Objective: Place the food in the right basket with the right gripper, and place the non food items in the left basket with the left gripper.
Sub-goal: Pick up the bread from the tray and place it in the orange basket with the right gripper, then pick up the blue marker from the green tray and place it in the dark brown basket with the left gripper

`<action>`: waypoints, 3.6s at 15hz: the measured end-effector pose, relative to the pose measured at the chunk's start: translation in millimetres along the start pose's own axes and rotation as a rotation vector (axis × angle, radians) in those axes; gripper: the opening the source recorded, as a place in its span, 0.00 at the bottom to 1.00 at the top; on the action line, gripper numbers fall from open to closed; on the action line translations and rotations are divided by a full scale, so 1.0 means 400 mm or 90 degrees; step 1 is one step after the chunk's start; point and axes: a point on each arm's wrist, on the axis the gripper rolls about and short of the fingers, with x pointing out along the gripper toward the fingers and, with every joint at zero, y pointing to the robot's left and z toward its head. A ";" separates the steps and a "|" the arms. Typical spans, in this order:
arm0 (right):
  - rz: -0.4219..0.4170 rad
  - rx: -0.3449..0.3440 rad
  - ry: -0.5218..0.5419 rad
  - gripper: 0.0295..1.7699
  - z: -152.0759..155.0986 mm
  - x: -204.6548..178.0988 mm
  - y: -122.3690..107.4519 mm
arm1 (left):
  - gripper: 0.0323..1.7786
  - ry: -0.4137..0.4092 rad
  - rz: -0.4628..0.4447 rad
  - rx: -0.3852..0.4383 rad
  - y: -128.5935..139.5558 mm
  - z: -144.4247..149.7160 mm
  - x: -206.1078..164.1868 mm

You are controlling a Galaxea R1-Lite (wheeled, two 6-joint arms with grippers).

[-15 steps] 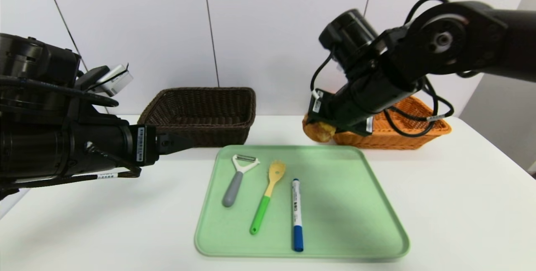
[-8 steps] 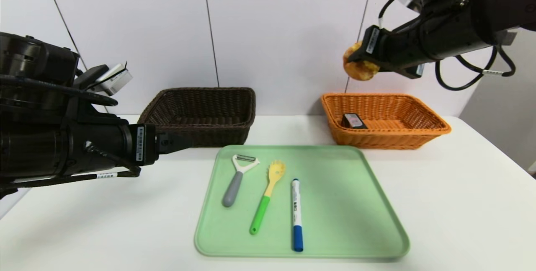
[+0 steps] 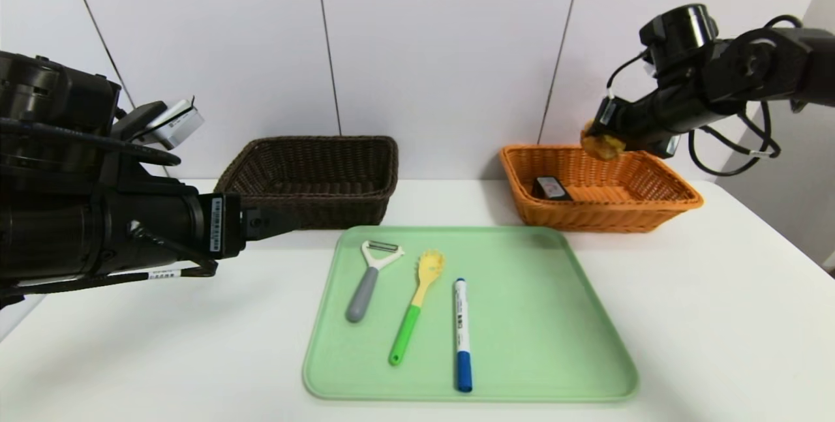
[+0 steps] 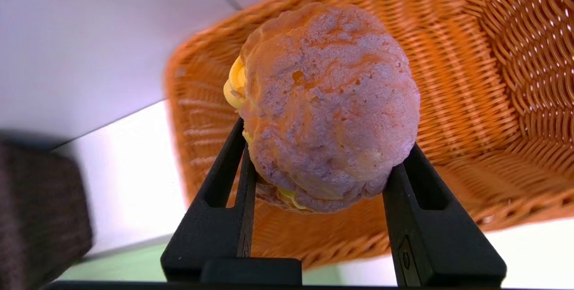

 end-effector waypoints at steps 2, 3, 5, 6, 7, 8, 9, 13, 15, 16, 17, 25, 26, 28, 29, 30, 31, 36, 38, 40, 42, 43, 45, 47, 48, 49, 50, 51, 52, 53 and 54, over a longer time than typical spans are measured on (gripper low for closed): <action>-0.020 0.007 0.009 0.44 -0.004 0.063 -0.026 | 0.95 0.000 0.000 0.000 0.000 0.000 -0.001; -0.031 0.009 0.018 0.44 -0.011 0.091 -0.038 | 0.95 -0.001 0.001 -0.001 0.000 -0.001 -0.002; -0.047 0.013 0.033 0.44 -0.020 0.130 -0.056 | 0.95 -0.002 0.001 -0.001 0.001 0.000 -0.002; -0.054 0.014 0.037 0.44 -0.024 0.145 -0.064 | 0.95 -0.002 0.001 -0.001 0.001 0.000 -0.003; -0.059 0.015 0.040 0.44 -0.027 0.158 -0.070 | 0.95 -0.003 0.000 -0.001 0.000 0.001 -0.003; -0.064 0.017 0.044 0.44 -0.030 0.167 -0.076 | 0.95 -0.003 0.000 -0.001 0.000 0.001 -0.003; -0.067 0.017 0.046 0.44 -0.032 0.173 -0.079 | 0.95 -0.004 0.000 -0.001 0.000 0.002 -0.004; -0.074 0.013 0.051 0.50 -0.037 0.185 -0.083 | 0.95 -0.004 0.000 -0.002 0.000 0.002 -0.004; -0.073 0.014 0.047 0.61 -0.036 0.187 -0.084 | 0.95 -0.004 0.000 -0.003 0.000 0.002 -0.004; -0.072 0.015 0.045 0.65 -0.035 0.187 -0.083 | 0.95 -0.004 0.000 -0.003 0.000 0.002 -0.004; -0.073 0.015 0.045 0.70 -0.035 0.187 -0.084 | 0.95 -0.005 0.000 -0.003 0.000 0.002 -0.006; -0.075 0.015 0.044 0.87 -0.033 0.186 -0.086 | 0.95 -0.011 -0.002 -0.003 0.000 0.001 -0.019; -0.074 0.016 0.038 0.88 -0.029 0.178 -0.085 | 0.95 -0.014 -0.002 -0.003 0.000 0.001 -0.023; -0.066 0.015 0.013 0.90 -0.009 0.135 -0.072 | 0.95 -0.021 -0.005 -0.002 0.000 0.002 -0.033; -0.056 0.014 -0.002 0.91 0.003 0.100 -0.062 | 0.95 -0.025 -0.006 -0.002 -0.001 0.003 -0.038; -0.043 0.014 -0.020 0.91 0.017 0.056 -0.049 | 0.95 -0.029 -0.007 -0.002 -0.001 0.004 -0.043; -0.027 0.012 -0.037 0.92 0.028 0.008 -0.034 | 0.95 -0.033 -0.008 -0.002 -0.002 0.006 -0.048; 0.031 -0.030 -0.012 0.94 -0.011 -0.271 0.028 | 0.95 -0.035 -0.014 0.015 -0.039 0.031 -0.056; 0.031 -0.074 0.041 0.95 -0.067 -0.357 0.021 | 0.95 -0.006 -0.025 0.027 -0.075 0.043 -0.052; 0.034 -0.112 0.070 0.95 -0.117 -0.419 0.002 | 0.95 0.041 -0.040 0.026 -0.121 0.052 -0.036; 0.045 -0.126 0.075 0.96 -0.151 -0.471 -0.018 | 0.95 0.074 -0.042 0.001 -0.181 0.069 -0.004; 0.050 -0.126 0.072 0.96 -0.160 -0.493 -0.027 | 0.95 0.088 -0.044 -0.013 -0.213 0.078 0.014; 0.053 -0.126 0.068 0.96 -0.175 -0.524 -0.045 | 0.95 0.134 -0.043 -0.042 -0.283 0.084 0.060; 0.046 -0.133 0.080 0.96 -0.196 -0.534 -0.064 | 0.95 0.189 -0.031 -0.056 -0.343 0.066 0.112; 0.037 -0.140 0.093 0.96 -0.213 -0.530 -0.075 | 0.95 0.212 -0.026 -0.053 -0.372 0.054 0.137; 0.026 -0.153 0.109 0.96 -0.231 -0.524 -0.087 | 0.95 0.233 -0.023 -0.043 -0.400 0.041 0.159; 0.014 -0.171 0.122 0.96 -0.250 -0.518 -0.099 | 0.95 0.254 -0.017 -0.032 -0.420 0.028 0.179; 0.004 -0.193 0.131 0.96 -0.267 -0.515 -0.113 | 0.95 0.274 -0.009 -0.020 -0.437 0.016 0.196; 0.002 -0.214 0.132 0.96 -0.281 -0.512 -0.123 | 0.95 0.291 -0.002 -0.006 -0.452 0.001 0.216; 0.006 -0.236 0.128 0.96 -0.294 -0.507 -0.132 | 0.95 0.303 0.002 0.004 -0.465 -0.015 0.237; 0.014 -0.268 0.118 0.96 -0.307 -0.501 -0.141 | 0.95 0.313 0.006 0.015 -0.477 -0.032 0.256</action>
